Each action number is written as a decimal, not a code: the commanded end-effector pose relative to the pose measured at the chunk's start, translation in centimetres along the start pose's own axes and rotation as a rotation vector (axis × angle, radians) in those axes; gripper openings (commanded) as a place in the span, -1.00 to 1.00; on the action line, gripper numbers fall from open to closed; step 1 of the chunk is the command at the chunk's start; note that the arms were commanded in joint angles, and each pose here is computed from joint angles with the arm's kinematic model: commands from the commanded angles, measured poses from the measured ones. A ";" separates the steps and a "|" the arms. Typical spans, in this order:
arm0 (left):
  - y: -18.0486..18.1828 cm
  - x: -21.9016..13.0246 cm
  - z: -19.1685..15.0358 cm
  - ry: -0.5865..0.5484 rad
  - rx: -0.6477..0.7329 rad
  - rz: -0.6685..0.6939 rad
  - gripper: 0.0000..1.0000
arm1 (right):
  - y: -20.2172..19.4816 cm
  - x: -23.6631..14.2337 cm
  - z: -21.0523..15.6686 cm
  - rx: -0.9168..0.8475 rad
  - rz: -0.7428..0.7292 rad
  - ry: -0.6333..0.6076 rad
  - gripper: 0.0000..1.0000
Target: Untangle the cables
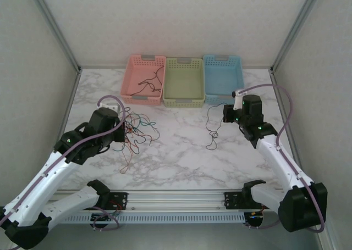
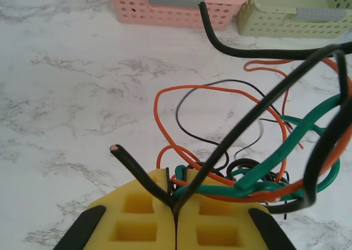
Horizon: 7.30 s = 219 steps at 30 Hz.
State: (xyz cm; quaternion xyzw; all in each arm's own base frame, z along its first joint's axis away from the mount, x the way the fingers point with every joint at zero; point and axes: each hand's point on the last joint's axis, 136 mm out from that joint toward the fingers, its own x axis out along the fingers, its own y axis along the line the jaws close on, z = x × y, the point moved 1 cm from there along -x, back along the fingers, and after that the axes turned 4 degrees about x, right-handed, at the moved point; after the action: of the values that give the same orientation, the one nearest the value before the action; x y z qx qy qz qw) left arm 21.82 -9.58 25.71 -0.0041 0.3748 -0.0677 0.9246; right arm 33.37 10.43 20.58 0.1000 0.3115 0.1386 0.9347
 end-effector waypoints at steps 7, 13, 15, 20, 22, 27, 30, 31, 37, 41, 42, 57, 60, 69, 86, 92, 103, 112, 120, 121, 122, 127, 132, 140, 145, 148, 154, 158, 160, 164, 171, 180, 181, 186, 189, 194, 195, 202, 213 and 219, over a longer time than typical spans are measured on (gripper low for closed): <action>-0.2 0.3 0.0 0.007 -0.014 -0.011 -1.00 | -1.9 1.9 -9.6 0.141 -0.127 0.339 -0.96; -0.4 0.5 0.0 0.011 -0.011 -0.018 -1.00 | -1.9 3.6 -13.1 0.186 -0.153 0.469 -0.60; -0.4 0.5 0.0 0.012 -0.011 -0.019 -1.00 | -1.8 4.3 -14.0 0.187 -0.169 0.519 -0.49; -0.4 0.4 0.0 0.009 -0.013 -0.018 -1.00 | -2.2 5.6 -15.5 0.162 -0.240 0.597 -0.21; -0.4 0.4 0.0 0.009 -0.012 -0.018 -1.00 | -2.2 5.9 -15.7 0.154 -0.246 0.599 -0.09; -0.5 0.6 -0.1 0.015 -0.006 -0.019 -1.00 | -1.9 6.6 -15.3 0.123 -0.264 0.597 0.08; -0.5 0.5 -0.1 0.014 -0.006 -0.020 -1.00 | -1.9 7.2 -15.0 0.105 -0.286 0.597 0.13; -0.5 0.5 -0.1 0.013 -0.007 -0.020 -1.00 | -1.7 7.4 -14.9 0.100 -0.286 0.598 0.13; -0.4 0.4 0.0 0.010 -0.007 -0.020 -1.00 | -1.1 9.0 -15.0 0.048 -0.318 0.635 0.12; -0.4 0.3 0.0 0.007 -0.007 -0.019 -1.00 | -1.1 9.4 -15.7 -0.002 -0.362 0.656 0.06; -0.4 0.3 0.0 0.007 -0.008 -0.021 -1.00 | -1.1 9.3 -15.9 -0.014 -0.373 0.663 0.04; -0.3 0.1 -0.1 0.002 -0.003 -0.023 -1.00 | 0.2 8.7 -15.9 0.019 -0.317 0.655 -0.87; -0.2 0.0 -0.1 -0.002 -0.004 -0.021 -1.00 | 1.9 7.8 -13.9 0.023 -0.269 0.602 -1.00; -0.2 0.0 -0.2 0.000 -0.004 -0.026 -1.00 | 10.7 5.0 -3.4 -0.001 -0.035 0.354 -1.00; 0.2 0.0 -1.2 0.028 0.000 -0.010 -1.00 | 25.4 14.0 13.6 -0.010 0.351 0.062 -1.00; 0.0 0.3 -1.7 0.050 0.007 -0.021 -1.00 | 27.7 19.5 14.4 0.031 0.408 0.042 -1.00; -0.5 1.0 -2.4 0.086 0.019 -0.038 -1.00 | 28.0 28.8 12.3 0.107 0.453 -0.101 -0.90; -0.3 1.1 -2.4 0.082 0.020 -0.031 -1.00 | 28.7 30.7 7.6 0.027 0.443 0.004 -0.38; -0.2 0.8 -2.3 0.069 0.015 -0.034 -1.00 | 29.9 27.1 8.3 -0.101 0.411 0.030 0.04; -0.2 0.7 -2.3 0.066 0.014 -0.036 -1.00 | 29.7 26.5 8.7 -0.104 0.403 0.033 0.05; -0.2 0.6 -2.3 0.063 0.014 -0.037 -1.00 | 29.7 25.8 9.1 -0.107 0.399 0.035 0.05; -0.3 0.3 -2.1 0.046 0.007 -0.051 -1.00 | 30.0 19.9 11.8 -0.093 0.414 0.052 0.00; -0.4 0.1 -2.0 0.033 0.001 -0.070 -1.00 | 29.6 11.8 12.3 -0.108 0.441 0.056 -0.02; -0.7 0.3 -2.3 0.048 0.001 -0.090 -1.00 | 24.6 -0.1 6.3 -0.186 0.536 0.000 0.00; -0.8 0.7 -2.3 0.060 -0.013 -0.105 -1.00 | 23.2 -4.2 0.6 -0.275 0.638 0.065 0.09; -0.8 1.1 -2.4 0.076 -0.026 -0.112 -1.00 | 24.0 -5.8 -1.6 -0.343 0.723 0.108 0.16; -1.9 1.7 -2.5 0.107 -0.032 -0.185 -1.00 | 26.7 -5.6 -3.1 -0.423 0.855 0.117 0.29; -2.4 2.2 -2.8 0.139 -0.026 -0.208 -1.00 | 28.8 -5.0 -3.6 -0.489 0.943 0.119 0.33; -2.7 2.3 -2.8 0.143 -0.024 -0.222 -1.00 | 29.4 -4.2 -3.9 -0.493 0.953 0.141 0.33; -3.2 2.2 -2.8 0.145 -0.023 -0.256 -1.00 | 30.5 -3.2 -5.2 -0.453 1.006 0.199 0.33; -3.2 3.1 -3.3 0.181 -0.017 -0.237 -1.00 | 31.0 -3.1 -7.6 -0.448 1.029 0.300 0.26; -3.0 3.5 -3.5 0.198 -0.012 -0.218 -1.00 | 31.4 -3.5 -9.0 -0.454 1.056 0.358 0.23; -2.9 3.5 -3.5 0.198 -0.012 -0.215 -1.00 | 31.4 -3.4 -9.2 -0.460 1.058 0.360 0.23; -2.9 3.5 -3.5 0.196 -0.012 -0.215 -1.00 | 30.9 -1.6 -9.8 -0.486 0.976 0.375 -0.02; -3.0 3.5 -3.6 0.200 -0.010 -0.222 -1.00 | 30.9 -1.9 -9.2 -0.492 0.961 0.359 -0.38; -3.0 3.5 -3.6 0.201 -0.012 -0.220 -0.65 | 29.7 -1.4 -7.6 -0.492 0.834 0.295 -1.00; -2.9 3.4 -3.6 0.197 -0.011 -0.218 -0.50 | 29.3 -1.4 -7.5 -0.490 0.817 0.291 -1.00; -2.4 3.1 -3.4 0.181 -0.023 -0.197 0.13 | 25.3 0.4 -8.4 -0.398 0.662 0.294 -1.00; -3.2 3.1 -2.3 0.129 -0.160 -0.242 0.15 | 19.6 2.7 -6.2 -0.213 0.517 0.277 -1.00; -6.2 6.5 -3.6 0.119 -0.217 -0.338 0.15 | 19.0 3.1 -5.7 -0.168 0.494 0.308 -1.00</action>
State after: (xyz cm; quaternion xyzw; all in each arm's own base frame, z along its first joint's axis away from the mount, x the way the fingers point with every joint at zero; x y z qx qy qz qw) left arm 22.28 -14.59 19.52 -0.1278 0.4385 -0.1651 0.8741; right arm 27.98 29.83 17.39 0.0494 0.4166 0.3969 0.8164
